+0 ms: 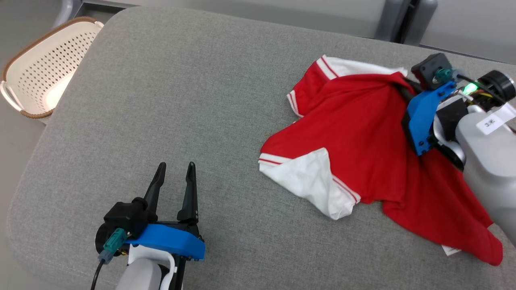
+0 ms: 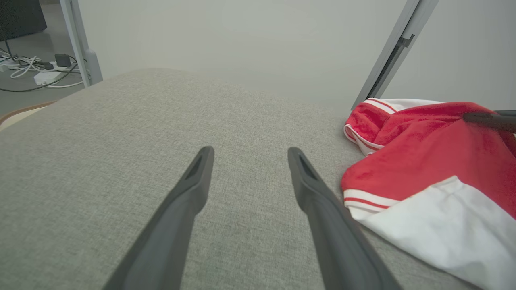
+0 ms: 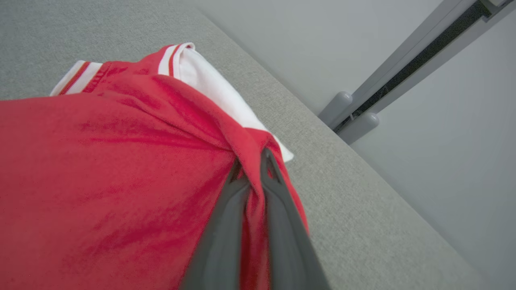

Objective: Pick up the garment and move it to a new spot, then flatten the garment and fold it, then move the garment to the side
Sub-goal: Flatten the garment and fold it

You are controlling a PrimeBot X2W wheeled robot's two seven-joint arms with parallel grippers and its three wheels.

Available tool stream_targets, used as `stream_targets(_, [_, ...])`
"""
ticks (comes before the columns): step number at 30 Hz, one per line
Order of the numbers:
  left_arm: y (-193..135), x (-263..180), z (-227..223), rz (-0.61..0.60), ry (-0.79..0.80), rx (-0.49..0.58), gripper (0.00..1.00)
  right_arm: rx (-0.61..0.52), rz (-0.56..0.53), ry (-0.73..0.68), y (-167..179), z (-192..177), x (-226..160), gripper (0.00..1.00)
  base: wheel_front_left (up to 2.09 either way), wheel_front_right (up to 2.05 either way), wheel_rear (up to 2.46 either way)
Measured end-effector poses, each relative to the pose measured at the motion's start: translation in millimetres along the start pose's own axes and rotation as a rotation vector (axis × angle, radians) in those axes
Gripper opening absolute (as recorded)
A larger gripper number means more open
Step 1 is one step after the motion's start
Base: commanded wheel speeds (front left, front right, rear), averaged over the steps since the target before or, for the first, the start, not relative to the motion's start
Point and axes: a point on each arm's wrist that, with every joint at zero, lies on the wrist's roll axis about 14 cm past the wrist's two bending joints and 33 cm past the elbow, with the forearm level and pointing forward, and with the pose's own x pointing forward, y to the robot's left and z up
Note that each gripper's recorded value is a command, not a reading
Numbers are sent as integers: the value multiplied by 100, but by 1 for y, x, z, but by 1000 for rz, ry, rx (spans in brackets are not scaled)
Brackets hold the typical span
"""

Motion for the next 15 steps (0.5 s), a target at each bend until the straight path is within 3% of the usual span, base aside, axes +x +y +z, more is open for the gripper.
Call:
stream_targets(4, [2,-1,0,6,1,0,100,-16,-82,-47,-30,15,1,0,0,0,0])
stream_targets(5, [2,-2,0,7,1,-1,100,-12,-98,-52,-36,16,1,13,0,0,0])
stream_targets(6, [2,-2,0,9,0,-1,100,-4,-109,-59,-38,17,1,42,0,0,0])
stream_targets(7, [3,-2,0,11,0,-1,100,-1,-116,-72,-39,17,0,100,0,0,0])
stream_targets(15, [-1,-6,-1,3,1,-5,100,64,-127,-202,-25,29,-10,100,0,0,0])
